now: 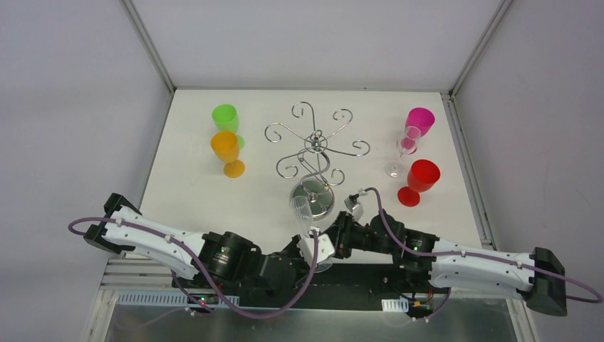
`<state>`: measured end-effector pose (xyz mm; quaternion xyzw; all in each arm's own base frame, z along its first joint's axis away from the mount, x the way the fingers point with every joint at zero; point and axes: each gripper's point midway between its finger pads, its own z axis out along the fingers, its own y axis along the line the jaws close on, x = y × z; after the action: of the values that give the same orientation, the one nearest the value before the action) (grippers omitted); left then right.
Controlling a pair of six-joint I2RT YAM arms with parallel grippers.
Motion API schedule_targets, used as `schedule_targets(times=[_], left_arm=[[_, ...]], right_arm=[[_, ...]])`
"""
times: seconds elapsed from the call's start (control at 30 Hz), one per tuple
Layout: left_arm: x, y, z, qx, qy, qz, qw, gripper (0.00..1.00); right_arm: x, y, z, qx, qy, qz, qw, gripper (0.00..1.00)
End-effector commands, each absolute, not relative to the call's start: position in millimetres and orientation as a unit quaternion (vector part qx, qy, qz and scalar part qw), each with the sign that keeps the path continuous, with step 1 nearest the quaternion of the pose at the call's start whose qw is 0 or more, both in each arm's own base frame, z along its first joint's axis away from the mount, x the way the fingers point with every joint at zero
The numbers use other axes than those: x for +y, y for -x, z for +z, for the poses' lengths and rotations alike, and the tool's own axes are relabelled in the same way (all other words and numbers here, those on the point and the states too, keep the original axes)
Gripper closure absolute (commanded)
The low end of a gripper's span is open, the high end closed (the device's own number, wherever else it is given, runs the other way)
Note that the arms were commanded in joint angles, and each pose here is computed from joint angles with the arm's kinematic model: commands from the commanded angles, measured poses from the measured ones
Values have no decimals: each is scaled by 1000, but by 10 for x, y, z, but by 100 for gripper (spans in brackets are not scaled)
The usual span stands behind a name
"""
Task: Take the wine glass off the wine glass rack
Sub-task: Place the wine glass at the center of the board.
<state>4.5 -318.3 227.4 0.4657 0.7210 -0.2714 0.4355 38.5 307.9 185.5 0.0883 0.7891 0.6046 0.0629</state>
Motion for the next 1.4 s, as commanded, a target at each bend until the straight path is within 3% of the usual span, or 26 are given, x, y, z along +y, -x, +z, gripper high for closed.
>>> schedule_targets(times=[0.0, 0.27, 0.4, 0.6, 0.9, 1.37], left_arm=[[-3232, -35, 2468, 708, -464, -278, 454, 100], [-3180, -66, 2472, 708, -458, -274, 462, 100], [-3154, -84, 2478, 710, -452, -276, 465, 100], [-3120, -84, 2409, 713, -452, -273, 461, 100], [-3005, -40, 2420, 717, -439, -307, 445, 67], [-2661, -341, 2677, 738, -300, -364, 482, 45]], right_arm=[[3127, -353, 2072, 768, -86, 633, 56, 70], [3123, -313, 2083, 767, -80, 635, 51, 85], [3121, -293, 2059, 768, -77, 634, 48, 100], [3127, -272, 2074, 766, -73, 637, 48, 100], [3075, -208, 2098, 774, -37, 629, 62, 100], [2589, -26, 1911, 810, 119, 558, 133, 100]])
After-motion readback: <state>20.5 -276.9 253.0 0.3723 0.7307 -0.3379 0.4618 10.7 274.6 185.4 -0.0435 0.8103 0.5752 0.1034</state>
